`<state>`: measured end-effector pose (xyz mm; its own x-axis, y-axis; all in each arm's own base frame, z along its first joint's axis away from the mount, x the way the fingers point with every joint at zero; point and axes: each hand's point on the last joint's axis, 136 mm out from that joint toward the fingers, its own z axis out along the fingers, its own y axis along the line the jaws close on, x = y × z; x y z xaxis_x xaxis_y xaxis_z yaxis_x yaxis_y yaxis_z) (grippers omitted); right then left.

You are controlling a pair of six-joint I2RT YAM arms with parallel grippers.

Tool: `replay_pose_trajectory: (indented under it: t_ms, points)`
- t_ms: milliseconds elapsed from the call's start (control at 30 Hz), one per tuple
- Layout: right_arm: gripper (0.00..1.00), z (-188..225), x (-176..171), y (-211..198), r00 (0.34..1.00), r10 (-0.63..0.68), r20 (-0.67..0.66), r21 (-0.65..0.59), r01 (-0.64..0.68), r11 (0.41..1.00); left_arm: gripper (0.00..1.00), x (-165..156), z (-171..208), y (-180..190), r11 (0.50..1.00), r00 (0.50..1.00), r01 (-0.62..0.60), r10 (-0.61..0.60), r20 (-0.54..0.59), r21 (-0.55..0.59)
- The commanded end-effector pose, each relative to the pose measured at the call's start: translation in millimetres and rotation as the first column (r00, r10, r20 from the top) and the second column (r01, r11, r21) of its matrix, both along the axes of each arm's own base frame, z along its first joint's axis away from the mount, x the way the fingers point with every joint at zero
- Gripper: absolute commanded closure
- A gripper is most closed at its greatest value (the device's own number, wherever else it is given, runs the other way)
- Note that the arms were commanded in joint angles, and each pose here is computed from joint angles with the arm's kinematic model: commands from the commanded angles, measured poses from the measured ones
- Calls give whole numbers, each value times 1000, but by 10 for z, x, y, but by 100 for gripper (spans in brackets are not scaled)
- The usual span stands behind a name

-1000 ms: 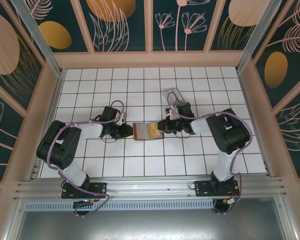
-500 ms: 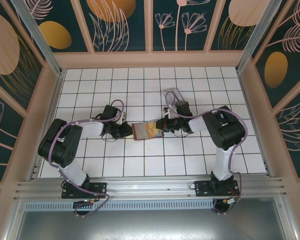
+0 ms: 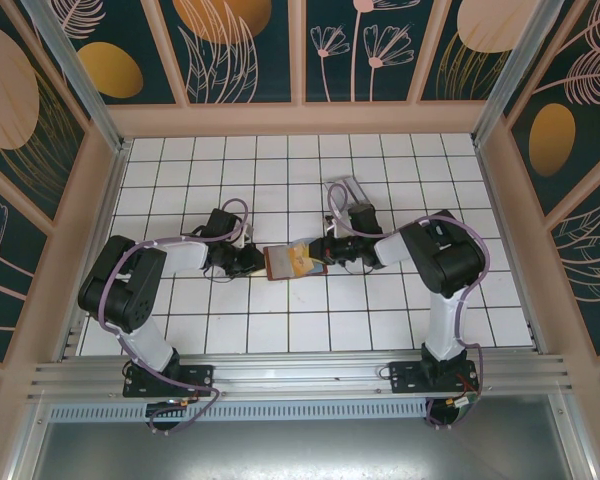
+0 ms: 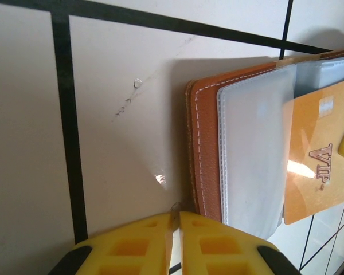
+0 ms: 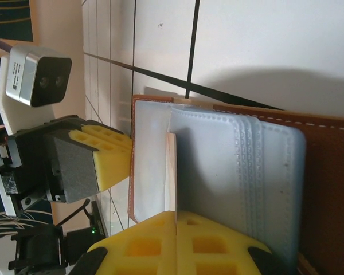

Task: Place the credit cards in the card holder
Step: Insert the card into the card holder.

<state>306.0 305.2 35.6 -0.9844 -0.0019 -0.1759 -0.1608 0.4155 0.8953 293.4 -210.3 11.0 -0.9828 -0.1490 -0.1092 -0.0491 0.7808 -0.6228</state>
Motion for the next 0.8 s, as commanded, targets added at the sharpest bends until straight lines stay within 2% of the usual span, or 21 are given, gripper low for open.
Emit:
replay_pose_trajectory:
  t_ms: [0, 433, 667, 767]
  points:
    - [100, -109, 43, 72, 1000, -20, -19, -8, 20, 1000, 85, 63, -155, 56, 998, 999, -32, 32, 13, 58]
    - [100, -43, 46, 333, 998, -57, 37, 50, 55, 997, 85, 64, -162, 63, 997, 999, -45, 45, 17, 55]
    - [100, -77, -50, 423, 999, -36, 12, 28, 35, 999, 87, 85, -172, 89, 996, 998, -56, 54, 28, 69]
    - [96, -112, -59, 392, 999, -37, 15, -5, 37, 999, 88, 102, -190, 80, 996, 999, -50, 48, 22, 74]
